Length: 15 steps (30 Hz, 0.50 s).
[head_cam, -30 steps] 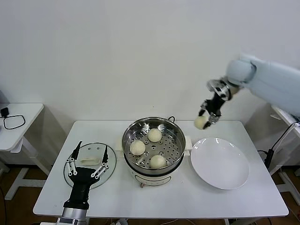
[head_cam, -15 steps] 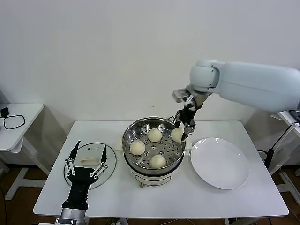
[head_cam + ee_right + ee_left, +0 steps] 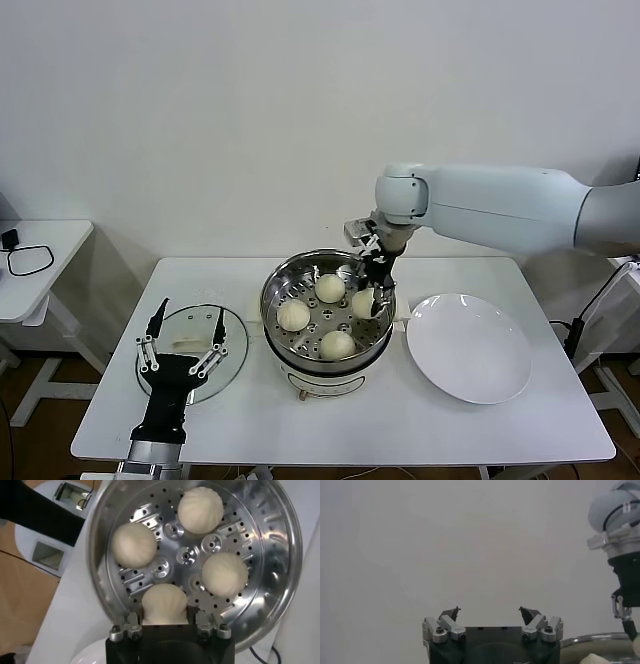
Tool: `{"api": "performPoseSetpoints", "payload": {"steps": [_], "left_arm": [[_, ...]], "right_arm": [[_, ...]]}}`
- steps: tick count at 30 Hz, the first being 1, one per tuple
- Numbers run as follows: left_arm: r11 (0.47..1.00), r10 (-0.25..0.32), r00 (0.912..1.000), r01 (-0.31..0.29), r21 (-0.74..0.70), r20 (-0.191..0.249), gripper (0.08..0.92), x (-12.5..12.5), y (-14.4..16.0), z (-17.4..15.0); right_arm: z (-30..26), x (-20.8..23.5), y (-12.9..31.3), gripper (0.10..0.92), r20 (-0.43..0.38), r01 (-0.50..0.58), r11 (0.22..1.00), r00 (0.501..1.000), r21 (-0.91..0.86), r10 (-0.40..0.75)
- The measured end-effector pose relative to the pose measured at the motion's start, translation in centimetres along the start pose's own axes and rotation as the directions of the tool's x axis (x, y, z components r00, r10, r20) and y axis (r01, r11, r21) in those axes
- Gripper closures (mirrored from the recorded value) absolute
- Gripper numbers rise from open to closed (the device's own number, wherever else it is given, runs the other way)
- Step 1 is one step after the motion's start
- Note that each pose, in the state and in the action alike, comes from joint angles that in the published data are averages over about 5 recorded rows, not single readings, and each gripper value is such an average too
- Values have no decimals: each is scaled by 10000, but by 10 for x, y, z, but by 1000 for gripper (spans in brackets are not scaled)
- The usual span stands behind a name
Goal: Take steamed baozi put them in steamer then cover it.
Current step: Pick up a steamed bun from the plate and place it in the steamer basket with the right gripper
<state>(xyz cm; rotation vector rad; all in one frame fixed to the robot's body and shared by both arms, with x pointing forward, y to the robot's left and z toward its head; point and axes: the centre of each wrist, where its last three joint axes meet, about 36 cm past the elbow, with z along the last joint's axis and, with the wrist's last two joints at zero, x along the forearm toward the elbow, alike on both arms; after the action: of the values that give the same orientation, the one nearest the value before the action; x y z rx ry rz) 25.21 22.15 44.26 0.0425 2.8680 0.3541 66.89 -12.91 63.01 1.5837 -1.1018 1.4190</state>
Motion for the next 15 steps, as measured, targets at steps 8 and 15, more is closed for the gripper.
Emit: {"api": "performPoseSetpoints", "payload": {"steps": [8,15], "left_arm": [[10000,-27,10000,27,-37,10,177,0,1,1],[10000,-70,10000,70,-54,17,177,0,2,1]], "right_arm": [[-4,-19,-2,370,-132,5,10000,9999,4,-5],[-4,-21,-2,213,-132,-73,10000,9999,26,74]]}}
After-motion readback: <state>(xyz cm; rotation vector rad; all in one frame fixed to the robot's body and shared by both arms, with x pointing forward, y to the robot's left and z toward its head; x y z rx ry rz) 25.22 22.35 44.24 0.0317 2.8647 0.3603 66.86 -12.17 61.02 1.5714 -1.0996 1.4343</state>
